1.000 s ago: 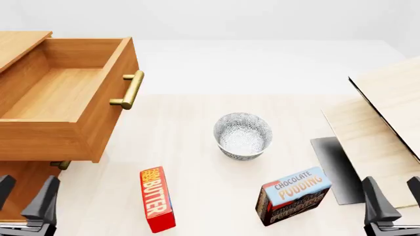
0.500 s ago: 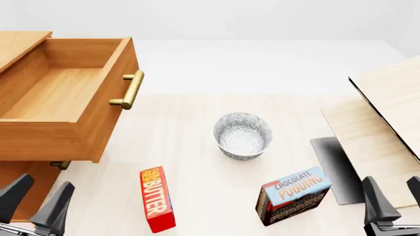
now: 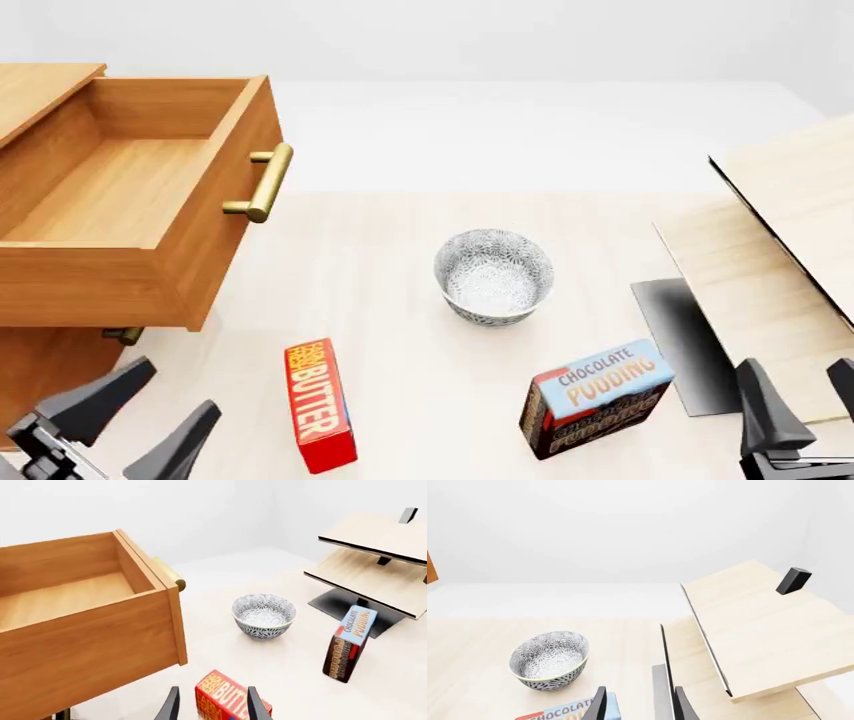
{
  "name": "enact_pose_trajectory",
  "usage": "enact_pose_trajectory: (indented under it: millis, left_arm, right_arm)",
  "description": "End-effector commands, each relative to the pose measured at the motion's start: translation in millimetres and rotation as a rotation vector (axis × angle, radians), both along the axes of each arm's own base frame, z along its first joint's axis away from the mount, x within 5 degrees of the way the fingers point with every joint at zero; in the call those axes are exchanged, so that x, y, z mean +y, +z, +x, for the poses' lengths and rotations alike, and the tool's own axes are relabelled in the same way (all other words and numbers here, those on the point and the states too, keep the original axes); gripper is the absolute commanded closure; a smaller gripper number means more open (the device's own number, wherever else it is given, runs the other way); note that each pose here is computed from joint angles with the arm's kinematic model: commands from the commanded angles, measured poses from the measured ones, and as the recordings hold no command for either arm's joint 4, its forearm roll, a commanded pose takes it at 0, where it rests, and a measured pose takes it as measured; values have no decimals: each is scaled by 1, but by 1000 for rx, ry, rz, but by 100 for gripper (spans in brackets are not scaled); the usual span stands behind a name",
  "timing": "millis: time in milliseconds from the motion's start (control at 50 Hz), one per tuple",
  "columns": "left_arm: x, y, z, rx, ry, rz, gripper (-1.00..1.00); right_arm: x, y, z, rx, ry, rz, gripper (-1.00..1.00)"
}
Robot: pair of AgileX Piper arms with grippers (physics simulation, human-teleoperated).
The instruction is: Close the top drawer of the cabinet.
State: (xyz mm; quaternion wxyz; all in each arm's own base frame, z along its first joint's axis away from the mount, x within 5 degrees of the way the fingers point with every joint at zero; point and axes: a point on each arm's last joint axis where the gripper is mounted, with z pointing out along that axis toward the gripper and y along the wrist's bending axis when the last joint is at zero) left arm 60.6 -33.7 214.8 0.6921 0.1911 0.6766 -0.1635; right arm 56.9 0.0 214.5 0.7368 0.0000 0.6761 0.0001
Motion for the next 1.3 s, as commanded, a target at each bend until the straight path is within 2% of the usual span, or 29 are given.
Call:
enact_pose_trajectory:
  millis: [20,400,840,1060,1300]
  left_arm:
    - [-20,4,12,-15,-129,39,-100]
    - [-68,12,38,-34,-293,88,-100]
    - [-116,19,54,-59,-409,122,-100]
    - [-131,20,60,-64,-429,126,-100]
    - [-141,15,72,-66,-415,135,-100]
  right_arm:
    - [0,0,0,0,0,0,-100]
    - [0,0,0,0,0,0,-100]
    - [0,0,0,0,0,0,-100]
    - [0,0,0,0,0,0,-100]
    - [0,0,0,0,0,0,-100]
